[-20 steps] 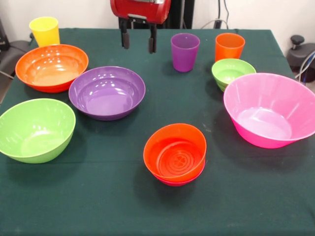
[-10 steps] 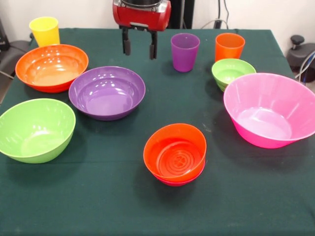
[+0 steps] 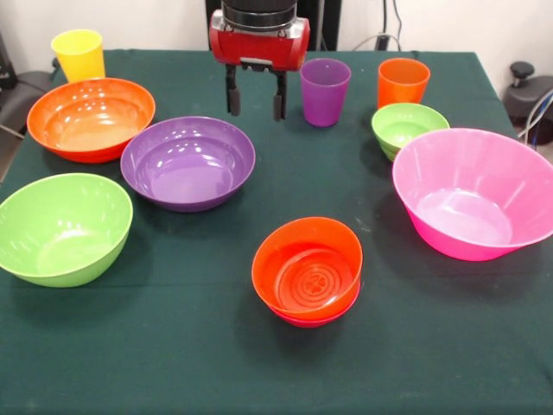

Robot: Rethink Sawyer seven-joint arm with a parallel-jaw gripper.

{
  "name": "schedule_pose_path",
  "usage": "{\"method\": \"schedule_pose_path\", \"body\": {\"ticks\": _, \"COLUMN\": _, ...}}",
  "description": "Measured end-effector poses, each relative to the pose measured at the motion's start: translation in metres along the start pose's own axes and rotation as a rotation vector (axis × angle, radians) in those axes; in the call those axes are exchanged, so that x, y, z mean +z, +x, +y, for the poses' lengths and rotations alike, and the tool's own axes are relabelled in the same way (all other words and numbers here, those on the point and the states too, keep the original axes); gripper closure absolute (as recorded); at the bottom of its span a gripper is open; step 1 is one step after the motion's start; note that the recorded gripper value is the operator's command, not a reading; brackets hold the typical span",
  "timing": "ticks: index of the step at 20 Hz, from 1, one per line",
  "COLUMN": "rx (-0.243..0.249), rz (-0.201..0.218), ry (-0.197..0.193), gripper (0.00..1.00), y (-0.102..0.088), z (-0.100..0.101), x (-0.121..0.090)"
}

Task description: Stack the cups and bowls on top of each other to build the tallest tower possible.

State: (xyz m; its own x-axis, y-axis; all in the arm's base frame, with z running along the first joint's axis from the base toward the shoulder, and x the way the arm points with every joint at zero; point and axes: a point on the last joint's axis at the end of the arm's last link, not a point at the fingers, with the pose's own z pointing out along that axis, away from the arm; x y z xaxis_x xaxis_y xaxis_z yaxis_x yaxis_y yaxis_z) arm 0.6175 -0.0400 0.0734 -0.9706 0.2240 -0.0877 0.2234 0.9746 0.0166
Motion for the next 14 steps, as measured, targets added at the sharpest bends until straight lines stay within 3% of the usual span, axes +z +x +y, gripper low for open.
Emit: {"method": "schedule_pose_path", "body": {"ticks": 14, "rx": 0.007, "rz": -0.038, "ry": -0.024, "gripper": 0.00, "y": 0.0024, "z": -0.0047, "x": -0.0006}}
